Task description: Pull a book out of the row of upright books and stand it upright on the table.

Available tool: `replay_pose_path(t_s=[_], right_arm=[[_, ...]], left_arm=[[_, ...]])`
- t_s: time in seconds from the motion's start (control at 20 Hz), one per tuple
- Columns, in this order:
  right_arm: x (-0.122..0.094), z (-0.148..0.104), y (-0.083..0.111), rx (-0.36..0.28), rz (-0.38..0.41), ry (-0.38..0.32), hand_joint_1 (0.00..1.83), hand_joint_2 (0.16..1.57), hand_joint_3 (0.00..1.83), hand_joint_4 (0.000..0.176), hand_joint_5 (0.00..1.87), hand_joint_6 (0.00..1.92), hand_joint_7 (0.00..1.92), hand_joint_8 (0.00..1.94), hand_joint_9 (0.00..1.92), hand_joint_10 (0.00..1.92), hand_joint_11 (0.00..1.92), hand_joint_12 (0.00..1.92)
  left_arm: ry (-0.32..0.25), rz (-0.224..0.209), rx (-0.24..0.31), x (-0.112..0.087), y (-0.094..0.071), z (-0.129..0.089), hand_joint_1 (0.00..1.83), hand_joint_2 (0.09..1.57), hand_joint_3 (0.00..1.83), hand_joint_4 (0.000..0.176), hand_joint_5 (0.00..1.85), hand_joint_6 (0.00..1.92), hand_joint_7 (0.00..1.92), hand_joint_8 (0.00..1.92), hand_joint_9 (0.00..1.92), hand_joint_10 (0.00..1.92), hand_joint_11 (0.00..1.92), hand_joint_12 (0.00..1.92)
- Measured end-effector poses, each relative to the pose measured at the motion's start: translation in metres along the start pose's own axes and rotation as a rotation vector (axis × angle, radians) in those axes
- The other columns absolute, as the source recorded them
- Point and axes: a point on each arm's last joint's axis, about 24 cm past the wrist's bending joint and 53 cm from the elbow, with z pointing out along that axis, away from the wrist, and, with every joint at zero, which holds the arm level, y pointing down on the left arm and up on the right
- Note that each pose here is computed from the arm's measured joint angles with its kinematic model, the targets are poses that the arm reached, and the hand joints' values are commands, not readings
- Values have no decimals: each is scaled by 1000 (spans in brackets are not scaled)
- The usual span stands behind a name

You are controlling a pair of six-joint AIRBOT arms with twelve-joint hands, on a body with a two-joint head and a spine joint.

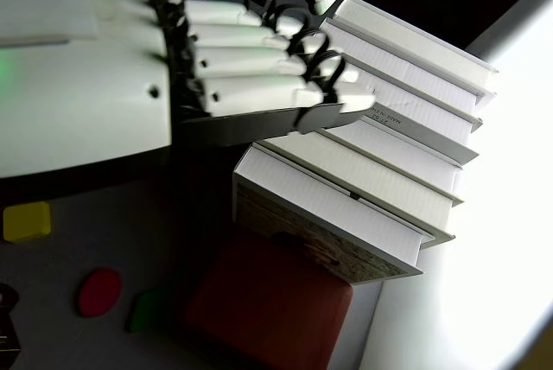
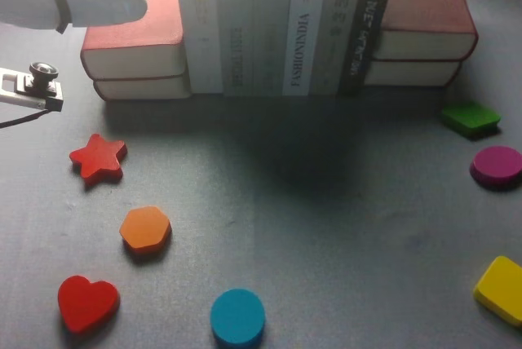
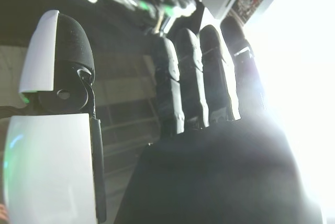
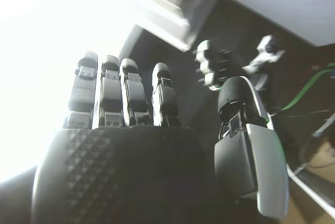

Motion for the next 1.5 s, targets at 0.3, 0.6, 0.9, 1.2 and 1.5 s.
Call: replay_pose_path(t_s=[0.3, 0.6, 0.9, 1.2, 1.5], right_arm=[[27, 9, 4, -24, 45, 57, 113, 1235, 15, 136, 332, 25, 0, 0, 0, 0, 0, 0], [-2, 4, 7, -27, 33, -3, 126, 1152, 0, 0, 980, 45, 0, 0, 0, 0, 0, 0], [-27, -3, 22, -57, -11, -55, 129, 1110, 0, 47, 893, 14, 0, 0, 0, 0, 0, 0], [-79, -15, 23, -40, -51, -198, 309, 1086, 0, 85, 865, 6, 0, 0, 0, 0, 0, 0], [-92, -8, 10, 14, -76, -232, 222, 1069, 7, 92, 822, 5, 0, 0, 0, 0, 0, 0]], left_arm=[[0, -2, 6, 0, -1, 0, 1134, 979, 0, 0, 472, 0, 381, 0, 380, 19, 0, 1015], [3, -2, 9, 1, -2, 0, 1162, 956, 0, 0, 529, 18, 412, 10, 381, 11, 0, 1016], [4, -3, 6, 1, -1, -1, 1139, 956, 0, 0, 585, 20, 394, 4, 359, 5, 0, 1039], [7, 0, 6, 2, -1, 0, 1146, 929, 0, 0, 595, 2, 406, 0, 365, 13, 0, 1009], [16, 6, 10, 4, -3, 2, 1115, 916, 0, 0, 589, 2, 390, 4, 355, 4, 0, 1032]])
